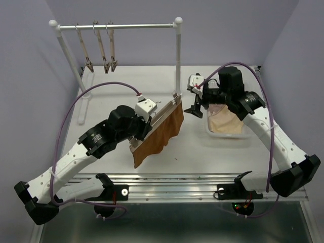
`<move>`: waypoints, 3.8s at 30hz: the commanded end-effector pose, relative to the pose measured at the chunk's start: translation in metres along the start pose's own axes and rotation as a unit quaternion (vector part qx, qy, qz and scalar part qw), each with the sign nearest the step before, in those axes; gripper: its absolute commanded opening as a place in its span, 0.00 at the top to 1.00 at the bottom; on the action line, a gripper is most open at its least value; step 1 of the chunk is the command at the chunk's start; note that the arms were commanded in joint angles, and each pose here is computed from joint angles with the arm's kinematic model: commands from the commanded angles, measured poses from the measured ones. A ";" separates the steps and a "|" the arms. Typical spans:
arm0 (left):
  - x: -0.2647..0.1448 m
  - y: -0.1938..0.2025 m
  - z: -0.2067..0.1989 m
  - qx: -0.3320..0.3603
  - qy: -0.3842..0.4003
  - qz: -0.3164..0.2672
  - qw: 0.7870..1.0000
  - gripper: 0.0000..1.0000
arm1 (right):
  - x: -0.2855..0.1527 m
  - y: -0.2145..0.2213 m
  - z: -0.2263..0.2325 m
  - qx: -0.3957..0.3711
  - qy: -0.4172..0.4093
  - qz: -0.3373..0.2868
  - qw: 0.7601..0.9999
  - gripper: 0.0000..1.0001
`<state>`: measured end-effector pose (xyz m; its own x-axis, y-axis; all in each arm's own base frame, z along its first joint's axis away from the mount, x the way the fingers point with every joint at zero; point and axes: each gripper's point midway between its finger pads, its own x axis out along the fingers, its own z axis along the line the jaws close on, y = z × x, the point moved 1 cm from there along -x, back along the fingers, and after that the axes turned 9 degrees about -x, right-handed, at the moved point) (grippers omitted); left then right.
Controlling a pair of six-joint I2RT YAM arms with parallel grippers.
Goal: Remove the underwear clipped to the hanger
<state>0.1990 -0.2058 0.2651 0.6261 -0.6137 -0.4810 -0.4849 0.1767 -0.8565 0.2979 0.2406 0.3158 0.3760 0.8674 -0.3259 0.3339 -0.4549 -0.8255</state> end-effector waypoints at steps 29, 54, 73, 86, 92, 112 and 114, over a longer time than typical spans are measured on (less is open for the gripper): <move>-0.002 0.008 -0.035 0.092 0.019 0.011 0.996 1.00 | 0.015 0.022 0.034 -0.098 -0.238 0.084 0.963 0.00; -0.002 0.009 -0.028 0.093 -0.004 0.013 0.996 1.00 | 0.017 0.033 0.043 -0.114 -0.263 0.116 0.951 0.99; 0.012 -0.004 -0.014 -0.047 -0.079 -0.058 0.994 1.00 | 0.008 -0.026 -0.056 -0.010 0.123 0.048 0.991 0.00; 0.078 -0.054 -0.020 -0.238 0.011 -0.133 0.962 1.00 | -0.008 -0.025 -0.051 0.381 0.271 -0.127 0.875 0.00; 0.072 -0.072 -0.028 -0.259 0.086 -0.176 0.946 1.00 | -0.012 -0.036 -0.027 0.455 0.224 -0.240 0.828 0.00; 0.031 -0.077 -0.065 -0.237 0.242 -0.226 0.913 1.00 | 0.008 -0.066 -0.006 0.469 0.072 -0.355 0.806 0.04; 0.028 -0.077 -0.068 -0.234 0.250 -0.230 0.911 1.00 | 0.009 -0.070 -0.005 0.464 0.059 -0.360 0.807 0.07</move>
<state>0.2247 -0.2902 0.2882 0.5797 -0.8146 -0.0165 -0.5929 -0.4078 -0.6944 0.2983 0.2788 0.3313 0.5747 0.7808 0.2450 -0.3438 0.5021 -0.7935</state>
